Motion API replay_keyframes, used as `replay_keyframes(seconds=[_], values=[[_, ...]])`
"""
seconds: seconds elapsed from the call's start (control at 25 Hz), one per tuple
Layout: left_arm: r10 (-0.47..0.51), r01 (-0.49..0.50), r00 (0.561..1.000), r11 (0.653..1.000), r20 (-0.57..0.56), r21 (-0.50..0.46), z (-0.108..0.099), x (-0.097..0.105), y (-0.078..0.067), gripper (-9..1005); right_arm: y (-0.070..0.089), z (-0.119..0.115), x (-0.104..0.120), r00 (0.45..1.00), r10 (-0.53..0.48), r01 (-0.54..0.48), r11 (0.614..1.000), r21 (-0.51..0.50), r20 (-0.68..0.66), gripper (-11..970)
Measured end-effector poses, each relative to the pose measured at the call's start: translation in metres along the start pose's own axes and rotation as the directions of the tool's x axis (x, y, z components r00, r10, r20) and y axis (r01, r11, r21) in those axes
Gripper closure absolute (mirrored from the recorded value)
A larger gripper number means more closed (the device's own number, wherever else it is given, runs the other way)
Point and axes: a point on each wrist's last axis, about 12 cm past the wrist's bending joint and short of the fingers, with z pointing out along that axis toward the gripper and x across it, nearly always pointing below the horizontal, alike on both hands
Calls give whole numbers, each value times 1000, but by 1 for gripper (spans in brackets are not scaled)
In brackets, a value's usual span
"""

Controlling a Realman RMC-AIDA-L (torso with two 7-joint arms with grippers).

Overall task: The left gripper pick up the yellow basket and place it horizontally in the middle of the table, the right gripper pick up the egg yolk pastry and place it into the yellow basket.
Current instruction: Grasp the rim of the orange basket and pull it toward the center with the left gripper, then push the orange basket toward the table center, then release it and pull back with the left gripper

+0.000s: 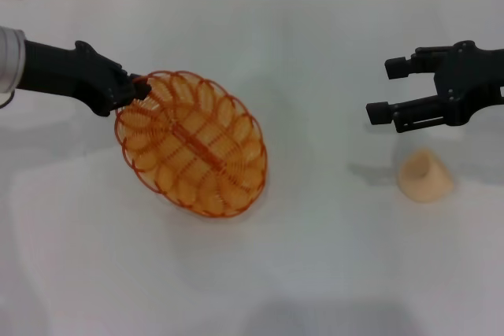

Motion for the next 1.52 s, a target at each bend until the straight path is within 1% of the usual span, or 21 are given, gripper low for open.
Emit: replay_keyframes(seconds=[0.16, 0.36, 0.56, 0.8, 0.96, 1.08, 1.24, 1.52], values=[[-47, 46, 998, 998, 33, 30, -10, -4, -2, 919, 0, -1, 0, 1000, 0, 0, 1000, 3, 3, 112], [-153, 152, 988, 988, 26, 33, -14, -8, -2, 920, 0, -1, 0, 1000, -2, 2, 1000, 3, 3, 113], [-259, 259, 966, 966, 10, 30, -13, -12, -3, 921, -1, -1, 0, 1000, -1, 1, 1000, 4, 4, 113], [-370, 371, 927, 929, -59, 10, -7, -18, -4, 920, -1, -1, 0, 1000, -2, 2, 1000, 5, 5, 113], [-467, 468, 882, 884, -62, -3, -5, -22, -2, 920, -2, -1, -1, 1000, -2, 2, 1000, 8, 6, 114], [-516, 516, 855, 856, -55, 1, -3, -23, -4, 921, -1, 0, -1, 1000, 0, 0, 1000, 7, 6, 114], [-571, 573, 819, 819, -55, 28, 5, -24, -10, 921, -2, 0, -1, 1000, 0, 0, 1000, 9, 7, 114], [-667, 671, 741, 737, -79, 79, 22, -19, -17, 922, -1, 1, 0, 1000, 0, 0, 1000, 4, 5, 115]])
